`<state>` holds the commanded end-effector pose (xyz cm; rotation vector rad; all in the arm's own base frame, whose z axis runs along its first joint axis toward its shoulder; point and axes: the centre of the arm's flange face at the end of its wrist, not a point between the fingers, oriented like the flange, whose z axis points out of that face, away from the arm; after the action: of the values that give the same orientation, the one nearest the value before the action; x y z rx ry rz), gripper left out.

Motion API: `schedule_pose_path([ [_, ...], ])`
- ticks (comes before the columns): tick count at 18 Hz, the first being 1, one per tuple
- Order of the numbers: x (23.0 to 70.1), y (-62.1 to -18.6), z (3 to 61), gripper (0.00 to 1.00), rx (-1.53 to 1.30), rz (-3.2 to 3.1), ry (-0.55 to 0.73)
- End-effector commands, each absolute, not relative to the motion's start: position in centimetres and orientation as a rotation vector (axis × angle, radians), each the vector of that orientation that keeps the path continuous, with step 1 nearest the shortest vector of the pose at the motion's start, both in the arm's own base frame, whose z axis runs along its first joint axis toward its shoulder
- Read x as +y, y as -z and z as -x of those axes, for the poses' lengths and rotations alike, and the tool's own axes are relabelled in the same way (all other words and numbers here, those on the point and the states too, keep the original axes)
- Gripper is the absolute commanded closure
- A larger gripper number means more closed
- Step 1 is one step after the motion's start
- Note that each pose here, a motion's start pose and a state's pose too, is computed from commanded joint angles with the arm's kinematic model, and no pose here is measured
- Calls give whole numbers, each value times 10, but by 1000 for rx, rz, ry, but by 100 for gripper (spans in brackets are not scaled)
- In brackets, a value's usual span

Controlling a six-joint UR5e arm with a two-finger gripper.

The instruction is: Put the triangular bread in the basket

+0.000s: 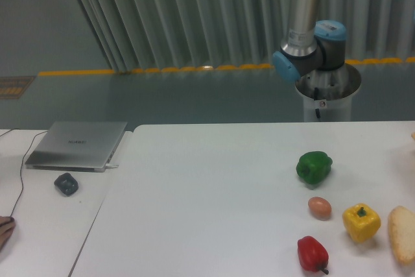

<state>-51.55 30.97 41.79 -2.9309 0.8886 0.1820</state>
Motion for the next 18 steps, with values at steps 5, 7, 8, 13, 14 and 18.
schedule_pose_path([
  [5,310,-419,513,0,890,2927,-182],
  [7,312,-417,511,0,892,2916,-174],
  [8,315,-413,507,0,890,2906,-163],
  [13,315,-400,504,0,742,2848,-110],
  [14,318,-402,503,0,754,2847,-117],
  [18,319,-403,499,0,747,2859,-118],
])
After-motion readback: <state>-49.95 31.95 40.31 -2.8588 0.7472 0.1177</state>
